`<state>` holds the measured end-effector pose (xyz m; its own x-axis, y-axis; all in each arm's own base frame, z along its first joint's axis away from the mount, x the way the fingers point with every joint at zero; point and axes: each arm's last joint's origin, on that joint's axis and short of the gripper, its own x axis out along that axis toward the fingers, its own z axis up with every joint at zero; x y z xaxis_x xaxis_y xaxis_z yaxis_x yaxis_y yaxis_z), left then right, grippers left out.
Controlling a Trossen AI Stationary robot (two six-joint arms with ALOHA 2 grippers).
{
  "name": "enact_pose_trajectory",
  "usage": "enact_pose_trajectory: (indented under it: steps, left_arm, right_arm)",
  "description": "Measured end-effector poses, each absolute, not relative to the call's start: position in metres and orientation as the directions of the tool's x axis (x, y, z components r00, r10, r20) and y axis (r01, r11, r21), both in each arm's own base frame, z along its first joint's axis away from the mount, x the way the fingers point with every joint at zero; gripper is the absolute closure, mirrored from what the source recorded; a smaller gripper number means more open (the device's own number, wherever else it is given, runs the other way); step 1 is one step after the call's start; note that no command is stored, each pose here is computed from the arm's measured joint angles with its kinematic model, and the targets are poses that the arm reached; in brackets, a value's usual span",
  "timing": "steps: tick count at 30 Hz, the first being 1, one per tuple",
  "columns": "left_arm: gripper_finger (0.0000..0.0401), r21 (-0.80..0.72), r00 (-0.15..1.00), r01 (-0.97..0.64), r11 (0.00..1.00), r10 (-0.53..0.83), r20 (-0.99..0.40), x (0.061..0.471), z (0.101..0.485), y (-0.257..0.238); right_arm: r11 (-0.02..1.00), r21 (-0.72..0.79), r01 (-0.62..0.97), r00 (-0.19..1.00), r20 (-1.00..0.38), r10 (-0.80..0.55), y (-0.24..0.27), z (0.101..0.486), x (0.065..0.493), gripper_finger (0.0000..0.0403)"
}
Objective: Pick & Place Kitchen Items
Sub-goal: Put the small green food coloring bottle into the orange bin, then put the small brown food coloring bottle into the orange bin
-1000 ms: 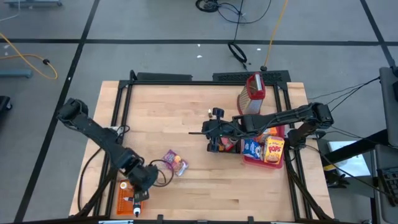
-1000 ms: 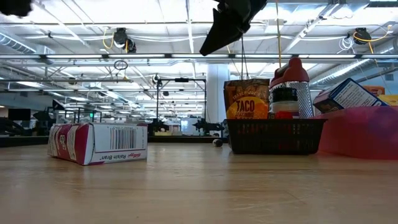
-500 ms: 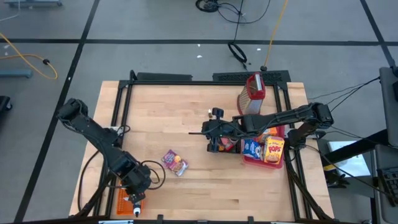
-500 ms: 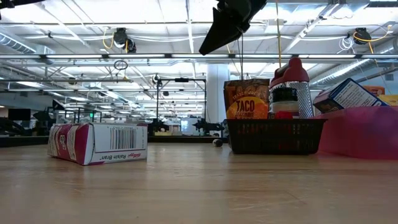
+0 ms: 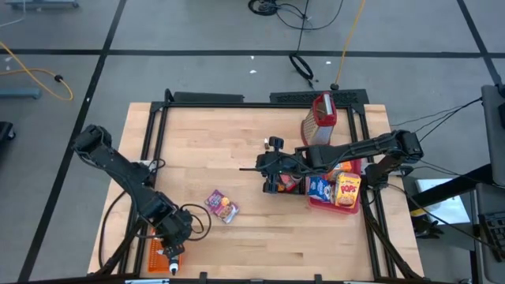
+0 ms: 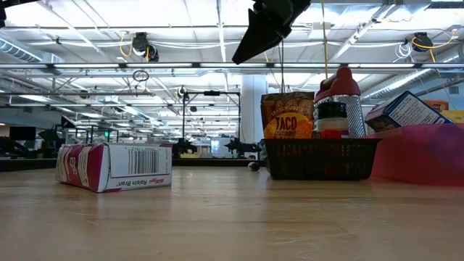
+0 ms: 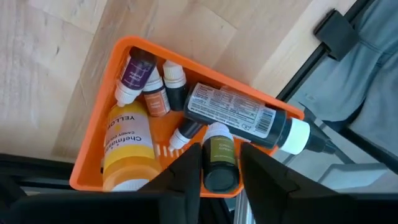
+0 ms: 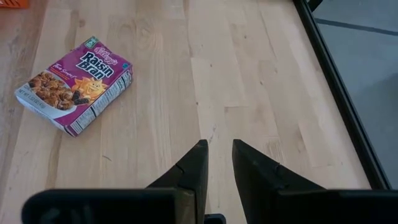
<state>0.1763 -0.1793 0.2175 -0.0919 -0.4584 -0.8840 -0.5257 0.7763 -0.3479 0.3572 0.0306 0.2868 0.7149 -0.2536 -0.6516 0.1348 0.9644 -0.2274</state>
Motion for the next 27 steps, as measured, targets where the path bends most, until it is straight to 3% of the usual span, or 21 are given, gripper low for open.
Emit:
enact_pose_trajectory:
  steps: [6, 13, 21, 27]
  left_arm:
    - [0.0250, -0.347, -0.092, -0.527, 0.776, -0.458, -0.884, 0.176, 0.218, -0.179]
    - [0.0232, -0.347, -0.067, -0.518, 0.782, -0.441, -0.895, 0.178, 0.217, -0.177]
    - [0.0231, -0.332, 0.061, -0.422, 0.844, -0.338, -0.939, 0.191, 0.216, -0.164]
    - [0.0231, -0.239, 0.205, -0.323, 0.916, -0.179, -0.962, 0.208, 0.215, -0.143]
  right_arm:
    - [0.964, -0.228, 0.135, 0.715, -0.652, -0.254, 0.031, 0.287, 0.357, 0.0335]
    - [0.964, -0.233, 0.131, 0.714, -0.652, -0.255, 0.030, 0.287, 0.357, 0.0335]
    - [0.961, -0.221, 0.165, 0.708, -0.652, -0.271, 0.022, 0.287, 0.358, 0.0335]
    - [0.949, -0.159, 0.274, 0.684, -0.661, -0.308, 0.002, 0.286, 0.358, 0.0335]
